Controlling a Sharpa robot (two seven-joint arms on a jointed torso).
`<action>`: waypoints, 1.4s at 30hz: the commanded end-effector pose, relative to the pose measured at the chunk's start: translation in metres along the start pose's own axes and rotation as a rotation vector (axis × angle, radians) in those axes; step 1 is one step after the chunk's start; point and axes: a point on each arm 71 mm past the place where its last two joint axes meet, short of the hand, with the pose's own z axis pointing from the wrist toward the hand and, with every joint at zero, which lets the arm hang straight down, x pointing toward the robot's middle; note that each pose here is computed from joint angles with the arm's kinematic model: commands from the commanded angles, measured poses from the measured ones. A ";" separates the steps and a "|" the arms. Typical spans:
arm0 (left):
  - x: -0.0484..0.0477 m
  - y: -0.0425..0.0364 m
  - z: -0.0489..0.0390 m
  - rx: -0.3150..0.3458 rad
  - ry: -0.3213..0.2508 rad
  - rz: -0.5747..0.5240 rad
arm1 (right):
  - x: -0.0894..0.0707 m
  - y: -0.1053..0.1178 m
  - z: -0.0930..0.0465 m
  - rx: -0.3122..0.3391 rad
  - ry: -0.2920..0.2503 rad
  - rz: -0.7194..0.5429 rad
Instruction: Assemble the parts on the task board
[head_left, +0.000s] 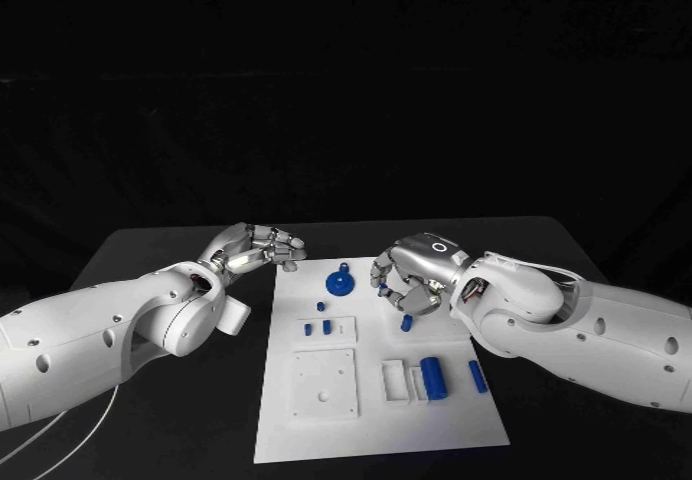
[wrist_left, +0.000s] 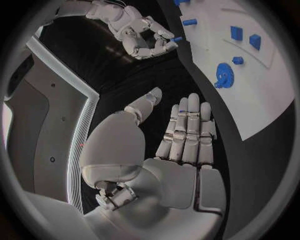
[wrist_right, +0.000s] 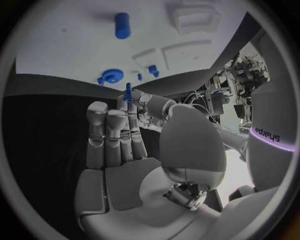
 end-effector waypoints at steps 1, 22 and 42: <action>0.0023 -0.0024 0.0013 0.015 -0.003 -0.006 | -0.001 0.016 0.002 -0.057 -0.053 0.098; 0.0013 -0.0020 0.0069 0.016 -0.042 0.005 | 0.055 0.063 0.000 -0.174 0.081 0.094; 0.0040 -0.0026 0.0080 0.017 -0.034 0.002 | 0.087 0.073 -0.007 -0.189 0.142 0.076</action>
